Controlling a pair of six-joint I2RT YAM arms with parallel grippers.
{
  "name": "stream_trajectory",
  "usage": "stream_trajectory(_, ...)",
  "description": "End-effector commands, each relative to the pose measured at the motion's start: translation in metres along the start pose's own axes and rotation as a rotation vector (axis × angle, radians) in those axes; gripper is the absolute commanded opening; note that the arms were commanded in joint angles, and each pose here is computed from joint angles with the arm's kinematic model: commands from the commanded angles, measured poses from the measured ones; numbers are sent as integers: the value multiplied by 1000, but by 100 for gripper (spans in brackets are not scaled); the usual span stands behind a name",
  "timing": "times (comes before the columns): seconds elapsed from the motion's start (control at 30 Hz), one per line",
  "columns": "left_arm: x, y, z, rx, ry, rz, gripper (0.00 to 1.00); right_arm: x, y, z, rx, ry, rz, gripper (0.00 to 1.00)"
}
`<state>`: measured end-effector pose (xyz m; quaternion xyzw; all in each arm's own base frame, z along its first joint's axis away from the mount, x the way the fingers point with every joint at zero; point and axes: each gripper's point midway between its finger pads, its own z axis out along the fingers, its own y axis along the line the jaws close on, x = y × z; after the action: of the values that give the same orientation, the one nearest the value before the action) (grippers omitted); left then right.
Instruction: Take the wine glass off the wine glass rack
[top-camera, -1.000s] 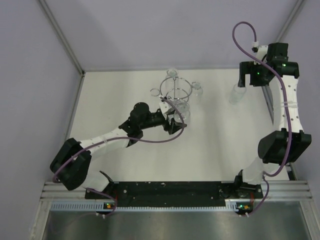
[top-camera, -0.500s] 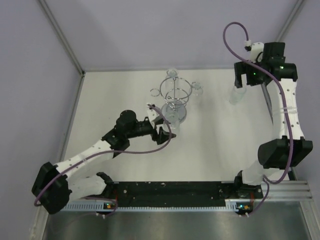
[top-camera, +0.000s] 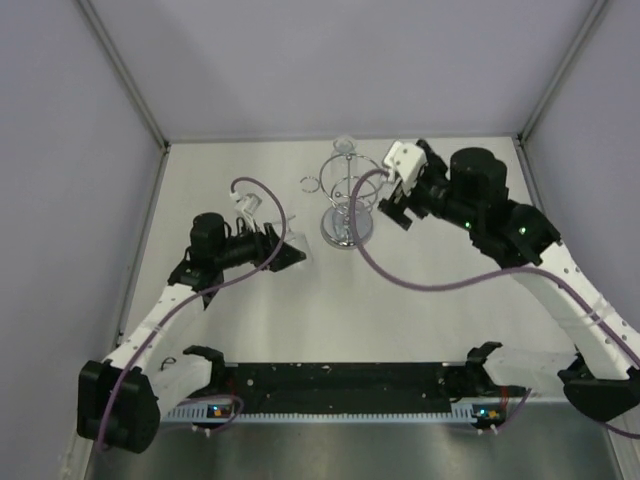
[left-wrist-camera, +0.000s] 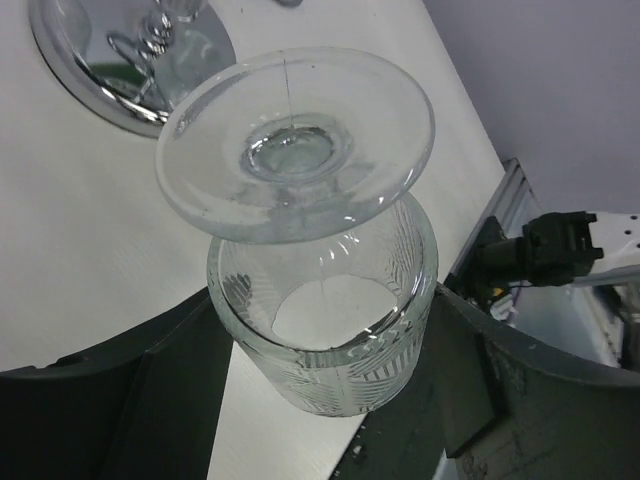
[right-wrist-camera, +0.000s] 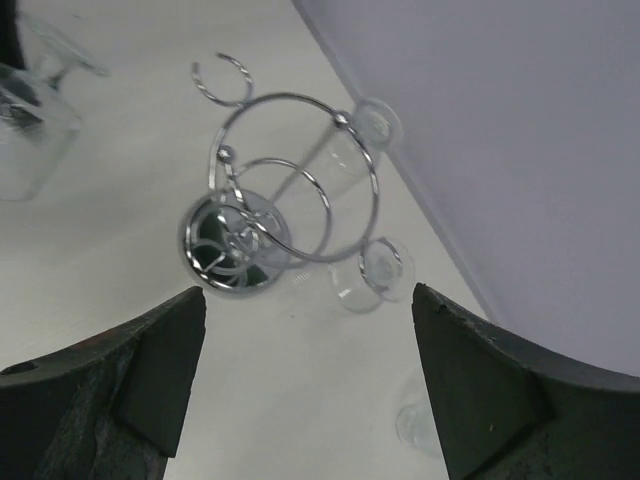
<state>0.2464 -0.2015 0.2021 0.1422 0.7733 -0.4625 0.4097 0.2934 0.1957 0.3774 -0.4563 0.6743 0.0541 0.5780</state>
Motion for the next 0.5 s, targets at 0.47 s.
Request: stream_trajectory(0.47, -2, -15, -37, 229, 175, -626, 0, -31, 212, 75, -261, -224, -159, 63)
